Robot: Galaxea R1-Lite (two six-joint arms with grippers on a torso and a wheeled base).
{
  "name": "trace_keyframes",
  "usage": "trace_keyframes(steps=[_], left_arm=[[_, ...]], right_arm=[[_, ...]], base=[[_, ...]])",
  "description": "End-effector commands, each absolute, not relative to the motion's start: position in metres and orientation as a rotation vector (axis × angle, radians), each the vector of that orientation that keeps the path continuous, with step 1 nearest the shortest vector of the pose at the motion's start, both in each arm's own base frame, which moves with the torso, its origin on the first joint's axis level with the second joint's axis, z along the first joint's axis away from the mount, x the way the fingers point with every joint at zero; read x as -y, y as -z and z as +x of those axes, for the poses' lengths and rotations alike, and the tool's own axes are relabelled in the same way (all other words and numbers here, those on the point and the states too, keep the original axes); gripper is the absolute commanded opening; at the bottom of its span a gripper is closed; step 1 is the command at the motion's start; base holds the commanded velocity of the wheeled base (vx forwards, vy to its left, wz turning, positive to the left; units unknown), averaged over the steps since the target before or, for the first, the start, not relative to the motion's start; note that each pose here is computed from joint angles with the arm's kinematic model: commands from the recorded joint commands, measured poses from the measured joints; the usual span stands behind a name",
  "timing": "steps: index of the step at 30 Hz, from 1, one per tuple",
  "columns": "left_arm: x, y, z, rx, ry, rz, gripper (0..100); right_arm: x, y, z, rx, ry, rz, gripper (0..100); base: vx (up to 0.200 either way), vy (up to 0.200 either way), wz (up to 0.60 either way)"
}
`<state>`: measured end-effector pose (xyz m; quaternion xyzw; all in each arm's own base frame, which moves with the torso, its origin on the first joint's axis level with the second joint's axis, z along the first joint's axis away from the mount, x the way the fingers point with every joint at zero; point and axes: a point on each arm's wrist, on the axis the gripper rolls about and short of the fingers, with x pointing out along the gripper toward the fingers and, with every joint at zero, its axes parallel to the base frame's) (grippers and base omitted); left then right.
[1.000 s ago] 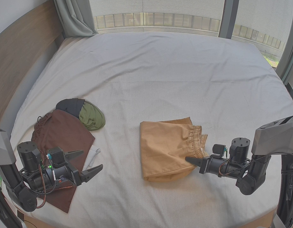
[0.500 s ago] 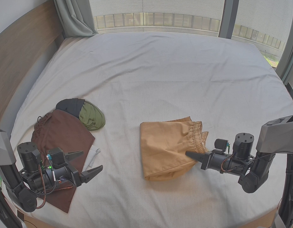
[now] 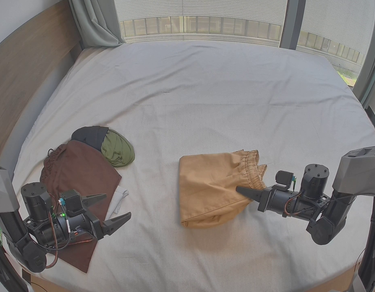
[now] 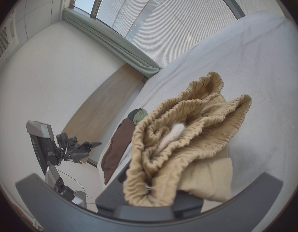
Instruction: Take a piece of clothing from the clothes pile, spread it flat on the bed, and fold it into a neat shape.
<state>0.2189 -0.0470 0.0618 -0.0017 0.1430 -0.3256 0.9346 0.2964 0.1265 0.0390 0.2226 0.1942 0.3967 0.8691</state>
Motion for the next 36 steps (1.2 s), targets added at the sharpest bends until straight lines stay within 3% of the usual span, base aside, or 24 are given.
trace_keyframes(steps=[1,17,36], left_arm=[[0.047,-0.065,0.218,-0.28,0.668,0.0,100],[0.047,-0.067,0.215,-0.274,0.668,0.001,100],[0.046,-0.069,0.214,-0.262,0.667,0.001,100]], right_arm=[[-0.13,-0.062,0.297,-0.341,-0.862,0.492,0],[-0.138,-0.105,0.321,-0.233,-0.97,0.602,0],[-0.151,-0.141,0.362,-0.185,-1.028,0.6,0]], base=[[0.0,0.0,0.0],[0.0,0.0,0.0],[0.0,0.0,0.0]])
